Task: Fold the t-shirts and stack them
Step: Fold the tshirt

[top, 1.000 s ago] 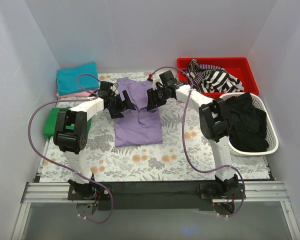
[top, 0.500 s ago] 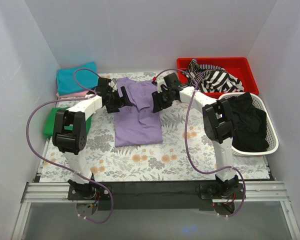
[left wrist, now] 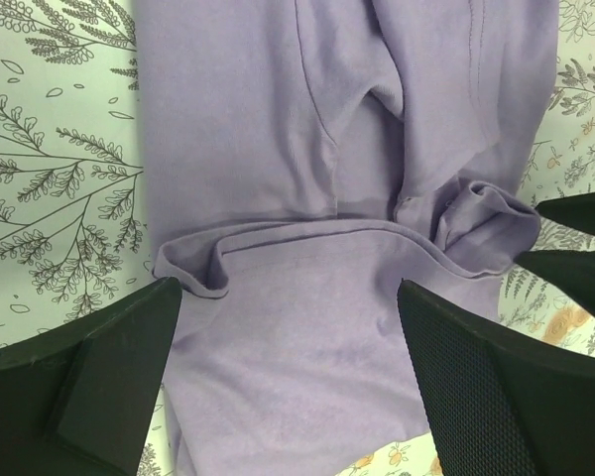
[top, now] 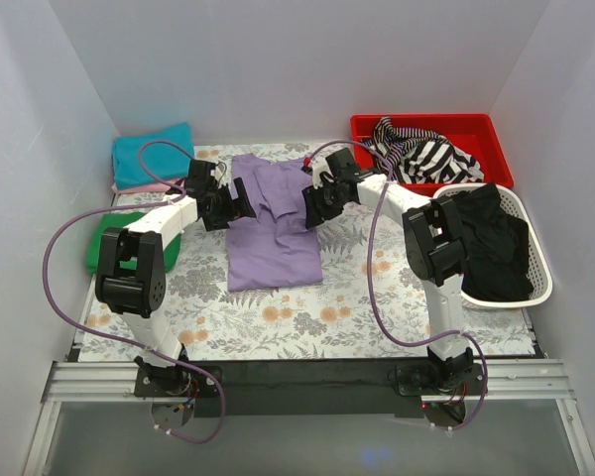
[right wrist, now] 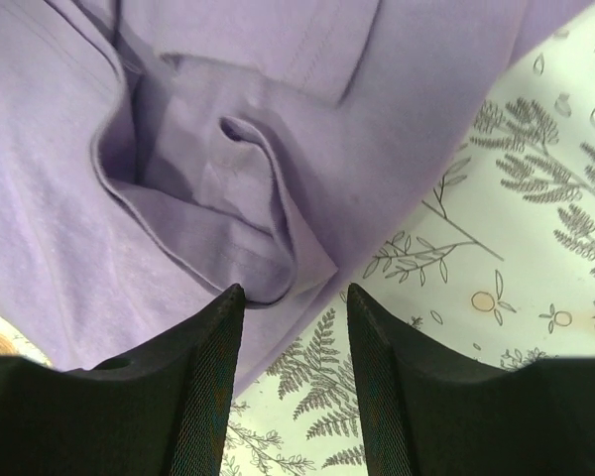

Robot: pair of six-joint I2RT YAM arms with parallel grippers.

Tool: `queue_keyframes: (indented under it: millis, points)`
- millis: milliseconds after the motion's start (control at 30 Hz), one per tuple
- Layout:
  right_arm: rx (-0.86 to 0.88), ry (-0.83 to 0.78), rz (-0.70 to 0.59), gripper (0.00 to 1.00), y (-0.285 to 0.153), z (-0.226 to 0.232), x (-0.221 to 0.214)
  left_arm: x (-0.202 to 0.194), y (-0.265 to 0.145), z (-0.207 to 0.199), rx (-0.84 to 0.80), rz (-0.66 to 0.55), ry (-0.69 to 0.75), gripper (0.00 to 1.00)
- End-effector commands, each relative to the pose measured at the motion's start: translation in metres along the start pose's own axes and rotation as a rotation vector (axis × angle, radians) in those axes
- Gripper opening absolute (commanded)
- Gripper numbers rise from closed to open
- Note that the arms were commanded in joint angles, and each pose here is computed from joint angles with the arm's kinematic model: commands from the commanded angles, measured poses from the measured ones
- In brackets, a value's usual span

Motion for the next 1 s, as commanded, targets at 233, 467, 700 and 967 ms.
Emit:
queue_keyframes:
  millis: [233, 467, 700, 967]
  points:
    - [0.067, 0.011, -0.096, 0.24, 0.000, 0.008, 0.042, 0.007, -0.013, 0.004, 0.021, -0.042, 0.043, 0.91]
    - [0.038, 0.032, -0.070, 0.42, -0.001, 0.006, 0.031, 0.010, -0.017, 0.008, 0.040, -0.056, 0.052, 0.91]
    - [-0.045, 0.059, -0.020, 0.45, 0.001, -0.005, 0.016, 0.009, -0.014, 0.010, 0.041, -0.043, 0.046, 0.91]
    - [-0.048, 0.068, 0.012, 0.13, 0.005, -0.007, 0.007, 0.003, -0.011, 0.014, 0.050, -0.026, 0.038, 0.91]
Point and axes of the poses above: each gripper's point midway between its finger pads, its own y axis out along the fingers, its own z axis along the line the jaws close on, x = y × z, the point moved 4 cm from there along -y, back along the fingers, and after that the axes turned 6 degrees about -y, right-handed, at the moved point
